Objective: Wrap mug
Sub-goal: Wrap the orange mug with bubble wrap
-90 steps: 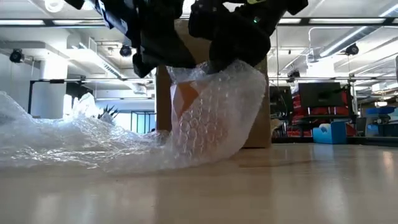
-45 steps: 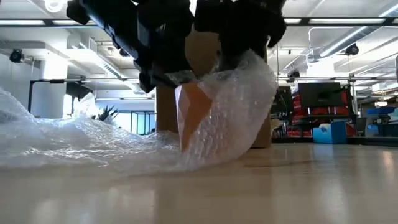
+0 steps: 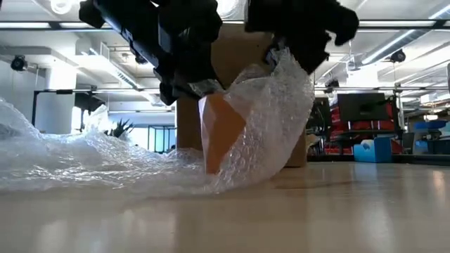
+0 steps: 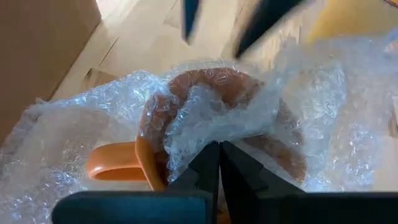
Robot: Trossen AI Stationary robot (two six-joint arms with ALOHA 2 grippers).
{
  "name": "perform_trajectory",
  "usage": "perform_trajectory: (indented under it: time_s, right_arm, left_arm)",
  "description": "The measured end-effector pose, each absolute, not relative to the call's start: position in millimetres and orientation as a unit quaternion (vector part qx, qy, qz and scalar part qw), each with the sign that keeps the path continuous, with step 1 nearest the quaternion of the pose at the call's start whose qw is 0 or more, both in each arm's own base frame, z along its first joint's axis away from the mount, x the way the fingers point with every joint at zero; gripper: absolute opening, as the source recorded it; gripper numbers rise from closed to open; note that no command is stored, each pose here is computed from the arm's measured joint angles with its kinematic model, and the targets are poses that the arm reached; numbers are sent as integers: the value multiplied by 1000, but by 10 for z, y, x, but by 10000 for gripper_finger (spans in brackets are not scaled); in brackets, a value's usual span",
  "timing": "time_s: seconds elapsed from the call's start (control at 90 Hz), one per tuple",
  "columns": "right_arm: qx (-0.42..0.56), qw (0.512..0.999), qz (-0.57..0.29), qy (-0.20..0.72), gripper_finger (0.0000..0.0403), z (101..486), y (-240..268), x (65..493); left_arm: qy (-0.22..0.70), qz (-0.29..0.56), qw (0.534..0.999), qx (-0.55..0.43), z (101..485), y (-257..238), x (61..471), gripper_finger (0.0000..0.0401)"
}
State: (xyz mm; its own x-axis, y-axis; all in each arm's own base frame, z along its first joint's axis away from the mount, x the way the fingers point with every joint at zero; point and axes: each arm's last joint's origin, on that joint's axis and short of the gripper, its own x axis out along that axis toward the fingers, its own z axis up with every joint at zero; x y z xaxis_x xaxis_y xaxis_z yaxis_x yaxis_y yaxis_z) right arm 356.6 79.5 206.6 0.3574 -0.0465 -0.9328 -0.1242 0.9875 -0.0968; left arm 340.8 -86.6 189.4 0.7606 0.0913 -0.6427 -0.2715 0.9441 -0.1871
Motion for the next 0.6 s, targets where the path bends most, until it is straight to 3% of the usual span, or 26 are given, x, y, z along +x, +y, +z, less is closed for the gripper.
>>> perform_trajectory:
  time_s: [0.222,0.6]
  right_arm:
    - [-100,883,59,454,107,2090,969,3758]
    - [-84,855,36,510,11,1579,890,3886]
  left_arm:
    - [330,97,929,-136,1897,-867,3415,0]
    - [302,86,938,-147,2140,-866,3314,0]
